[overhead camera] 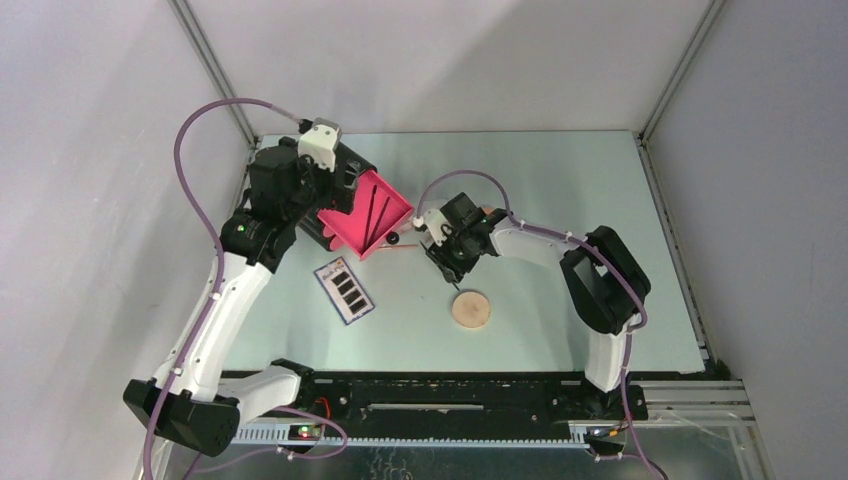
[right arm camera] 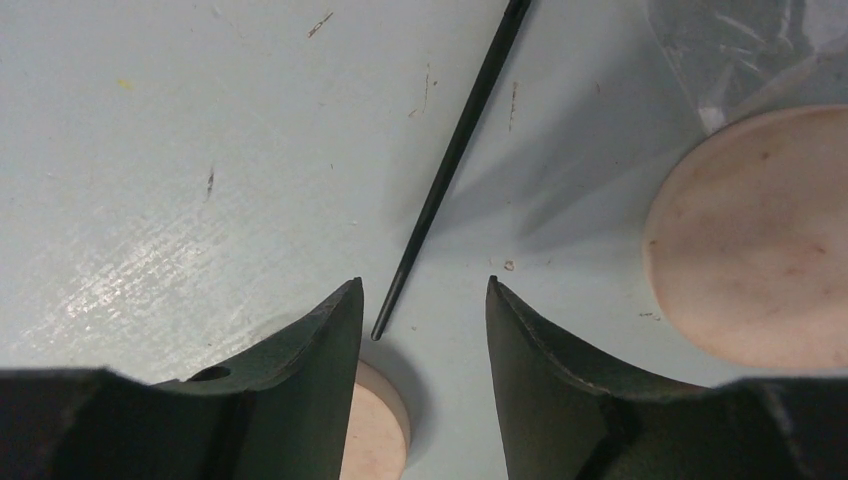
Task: Organize the makeup
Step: Pick up the makeup brush from the center of the board.
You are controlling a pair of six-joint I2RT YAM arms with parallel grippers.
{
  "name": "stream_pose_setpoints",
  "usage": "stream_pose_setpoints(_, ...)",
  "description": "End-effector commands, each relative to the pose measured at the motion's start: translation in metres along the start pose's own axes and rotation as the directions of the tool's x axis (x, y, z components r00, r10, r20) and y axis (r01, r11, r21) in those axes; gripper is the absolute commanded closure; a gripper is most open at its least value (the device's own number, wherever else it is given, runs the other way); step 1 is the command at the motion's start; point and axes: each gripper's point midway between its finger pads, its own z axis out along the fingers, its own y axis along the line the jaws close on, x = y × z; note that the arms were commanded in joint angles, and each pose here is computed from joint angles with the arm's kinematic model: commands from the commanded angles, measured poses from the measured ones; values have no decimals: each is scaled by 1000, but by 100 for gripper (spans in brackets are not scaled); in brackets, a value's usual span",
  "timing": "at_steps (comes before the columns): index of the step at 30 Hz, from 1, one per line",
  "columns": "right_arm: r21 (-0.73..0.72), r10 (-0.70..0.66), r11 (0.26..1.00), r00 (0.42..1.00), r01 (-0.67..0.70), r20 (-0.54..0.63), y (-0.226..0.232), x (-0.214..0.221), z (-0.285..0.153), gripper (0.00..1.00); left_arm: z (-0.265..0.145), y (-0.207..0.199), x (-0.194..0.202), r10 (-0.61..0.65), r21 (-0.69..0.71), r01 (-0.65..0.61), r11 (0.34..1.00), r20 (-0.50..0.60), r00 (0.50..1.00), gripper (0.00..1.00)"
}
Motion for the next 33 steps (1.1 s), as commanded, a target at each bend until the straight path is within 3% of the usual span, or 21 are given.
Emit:
stream_pose_setpoints(1, 16, -16, 1000, 1000, 15, 17, 0, -13, 5, 44, -1, 5, -5, 2, -23, -1, 1000, 35, 999, 0)
stream_pose_setpoints(11, 26, -11, 1000, 1000, 11, -29, -1, -2, 18, 50, 1, 6, -2, 2, -29, -1, 1000, 28, 1000, 0)
stream_pose_setpoints(22, 105, -8, 994, 999, 13, -47, -28, 3, 8, 81, 0, 9, -3, 5, -44, -3, 999, 31, 999, 0)
stream_pose_setpoints(27, 88, -25, 996, 999, 28, -25, -32, 0, -7, 99, -1, 10, -3, 9, -50, -7, 999, 31, 999, 0)
stream_pose_setpoints(33, 81, -36, 996, 996, 30, 77, -44, -16, -47, 100, 1, 8, -4, 6, -39, -5, 999, 30, 1000, 0)
